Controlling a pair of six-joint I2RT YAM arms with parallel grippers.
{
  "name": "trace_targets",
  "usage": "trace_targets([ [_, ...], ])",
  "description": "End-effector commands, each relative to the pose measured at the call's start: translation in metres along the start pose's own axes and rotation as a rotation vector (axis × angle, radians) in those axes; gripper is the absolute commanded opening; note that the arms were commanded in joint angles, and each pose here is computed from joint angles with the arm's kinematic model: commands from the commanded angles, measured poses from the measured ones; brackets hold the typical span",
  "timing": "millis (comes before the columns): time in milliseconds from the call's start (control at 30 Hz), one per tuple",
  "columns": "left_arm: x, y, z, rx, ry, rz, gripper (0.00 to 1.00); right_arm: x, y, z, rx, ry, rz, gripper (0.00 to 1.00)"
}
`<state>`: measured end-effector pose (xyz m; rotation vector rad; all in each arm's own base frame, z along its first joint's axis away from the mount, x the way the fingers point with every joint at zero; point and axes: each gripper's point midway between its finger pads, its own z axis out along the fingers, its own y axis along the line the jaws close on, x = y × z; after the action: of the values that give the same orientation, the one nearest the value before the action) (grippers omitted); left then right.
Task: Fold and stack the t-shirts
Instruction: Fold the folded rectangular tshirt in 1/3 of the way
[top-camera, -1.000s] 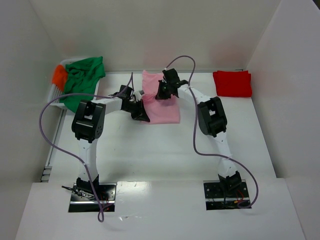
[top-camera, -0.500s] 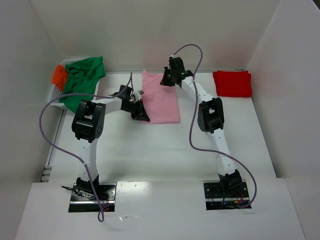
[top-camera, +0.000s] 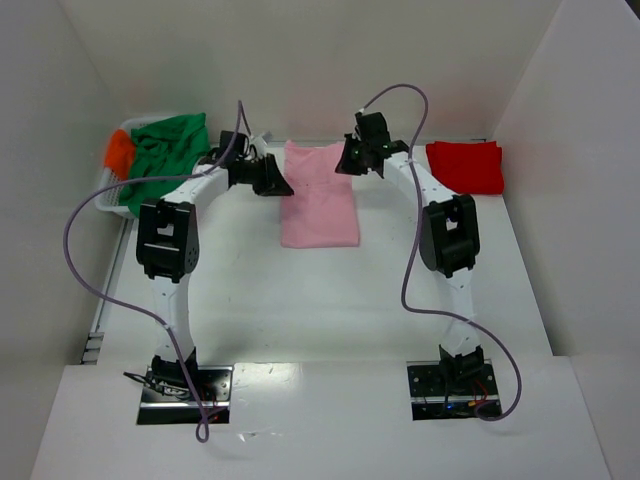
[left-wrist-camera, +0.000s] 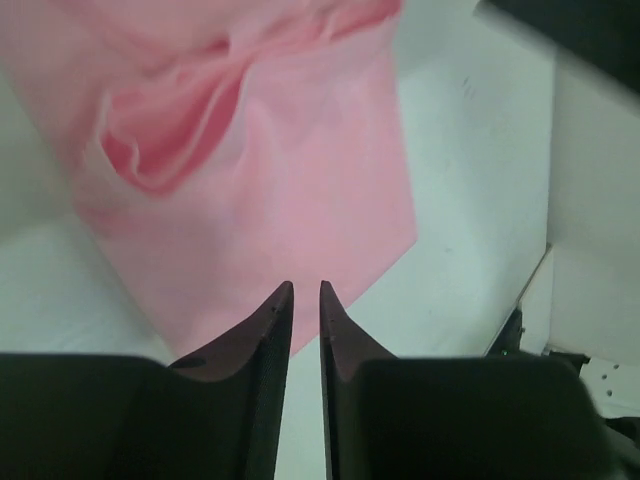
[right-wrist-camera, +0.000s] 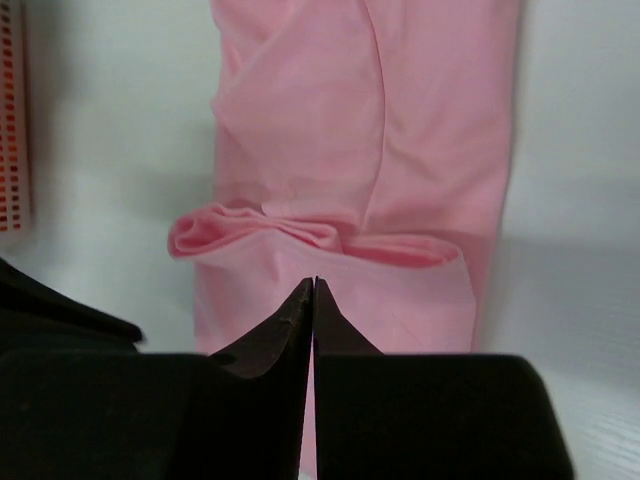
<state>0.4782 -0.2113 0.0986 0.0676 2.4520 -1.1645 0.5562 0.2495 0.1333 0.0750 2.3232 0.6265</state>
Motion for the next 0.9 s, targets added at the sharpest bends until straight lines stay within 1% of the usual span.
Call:
trace_targets([
  [0, -0.043, -0.016, -0.014, 0.056, -0.082, 0.097, 0.24, 0.007, 0.007, -0.009, -0.039, -0.015, -0.020, 0.04],
  [100, -0.045, -0.003, 0.001, 0.056, -0.080, 0.074, 0.24, 0.030, -0.001, -0.002, -0.045, 0.037, -0.003, 0.03],
  [133, -0.049, -0.003, 0.002, 0.058, -0.084, 0.069, 0.20, 0.037, -0.005, 0.003, -0.036, 0.053, 0.001, 0.03],
  [167, -0.043, 0.008, 0.011, 0.051, -0.065, 0.048, 0.19, 0.038, -0.004, 0.002, -0.044, 0.058, 0.001, 0.03],
  [233, -0.041, 0.009, 0.019, 0.053, -0.055, 0.049, 0.17, 0.050, -0.012, 0.010, -0.030, 0.084, 0.007, 0.03],
  [300, -0.034, 0.014, 0.026, 0.041, -0.038, 0.038, 0.14, 0.051, -0.013, 0.014, -0.030, 0.084, 0.007, 0.03],
  [433, -0.028, 0.032, 0.036, -0.003, -0.034, -0.001, 0.14, 0.063, -0.027, 0.030, 0.006, 0.106, 0.013, 0.03],
  [567, -0.027, 0.054, 0.043, -0.083, -0.049, -0.041, 0.13, 0.061, -0.027, 0.037, 0.007, 0.109, 0.014, 0.03],
  [600, -0.028, 0.060, 0.046, -0.101, -0.054, -0.043, 0.13, 0.067, -0.031, 0.042, 0.014, 0.122, 0.008, 0.03],
  [633, -0.028, 0.065, 0.049, -0.111, -0.059, -0.055, 0.13, 0.061, -0.030, 0.041, 0.018, 0.107, 0.005, 0.03],
  [667, -0.028, 0.065, 0.049, -0.111, -0.059, -0.055, 0.13, 0.068, -0.035, 0.045, 0.028, 0.126, 0.009, 0.03],
  [767, -0.038, 0.068, 0.053, -0.129, -0.085, -0.067, 0.16, 0.064, -0.040, 0.049, 0.034, 0.124, 0.015, 0.03],
  [867, -0.047, 0.067, 0.056, -0.122, -0.099, -0.075, 0.16, 0.065, -0.047, 0.051, 0.044, 0.128, 0.023, 0.03],
])
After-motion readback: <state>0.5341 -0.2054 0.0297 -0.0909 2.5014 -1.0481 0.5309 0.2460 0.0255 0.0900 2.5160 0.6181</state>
